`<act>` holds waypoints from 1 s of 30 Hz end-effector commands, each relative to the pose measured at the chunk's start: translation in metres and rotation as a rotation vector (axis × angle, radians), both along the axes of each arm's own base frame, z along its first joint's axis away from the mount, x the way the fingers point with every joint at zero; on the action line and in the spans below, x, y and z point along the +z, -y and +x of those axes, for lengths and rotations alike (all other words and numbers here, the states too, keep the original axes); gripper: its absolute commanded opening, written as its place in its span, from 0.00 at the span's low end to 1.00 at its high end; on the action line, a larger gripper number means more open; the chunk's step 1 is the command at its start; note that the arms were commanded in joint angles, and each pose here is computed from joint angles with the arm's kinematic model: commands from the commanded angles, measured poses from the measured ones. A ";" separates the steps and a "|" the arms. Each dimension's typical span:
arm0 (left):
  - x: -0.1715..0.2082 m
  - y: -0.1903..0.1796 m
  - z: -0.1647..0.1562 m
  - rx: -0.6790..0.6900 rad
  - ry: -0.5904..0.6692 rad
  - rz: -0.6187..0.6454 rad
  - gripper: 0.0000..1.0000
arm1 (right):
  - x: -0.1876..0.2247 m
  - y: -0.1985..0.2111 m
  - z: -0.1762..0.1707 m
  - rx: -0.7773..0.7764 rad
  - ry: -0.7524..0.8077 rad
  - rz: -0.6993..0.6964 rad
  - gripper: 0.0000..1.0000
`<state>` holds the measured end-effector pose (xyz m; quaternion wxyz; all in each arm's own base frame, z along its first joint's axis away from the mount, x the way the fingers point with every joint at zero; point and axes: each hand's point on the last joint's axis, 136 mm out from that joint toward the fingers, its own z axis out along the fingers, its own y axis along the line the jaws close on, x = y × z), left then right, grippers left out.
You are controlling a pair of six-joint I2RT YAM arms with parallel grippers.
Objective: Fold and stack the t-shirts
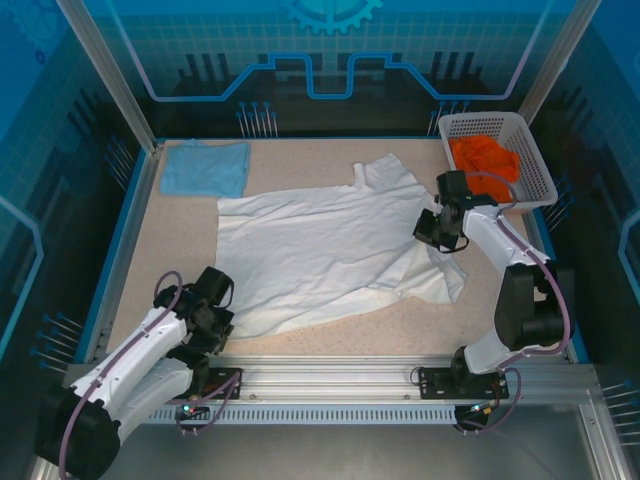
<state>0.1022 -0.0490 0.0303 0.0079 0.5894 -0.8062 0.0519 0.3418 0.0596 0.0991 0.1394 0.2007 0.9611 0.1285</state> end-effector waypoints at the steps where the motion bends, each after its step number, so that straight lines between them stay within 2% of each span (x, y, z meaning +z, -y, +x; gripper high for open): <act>1: -0.005 -0.006 -0.006 -0.020 -0.025 0.033 0.00 | 0.007 -0.002 -0.002 0.017 0.014 -0.003 0.00; 7: 0.018 -0.012 0.010 -0.089 0.025 0.093 0.00 | 0.009 -0.001 0.002 0.013 0.014 -0.011 0.00; 17: 0.053 -0.005 0.074 -0.257 0.061 0.165 0.00 | 0.000 0.007 0.017 -0.010 -0.022 -0.050 0.00; 24: 0.055 -0.012 0.121 -0.319 0.063 0.154 0.00 | -0.007 0.023 0.029 -0.054 -0.052 -0.051 0.00; 30: 0.050 -0.015 0.149 -0.411 0.015 0.175 0.00 | -0.013 0.032 0.034 -0.087 -0.070 -0.018 0.00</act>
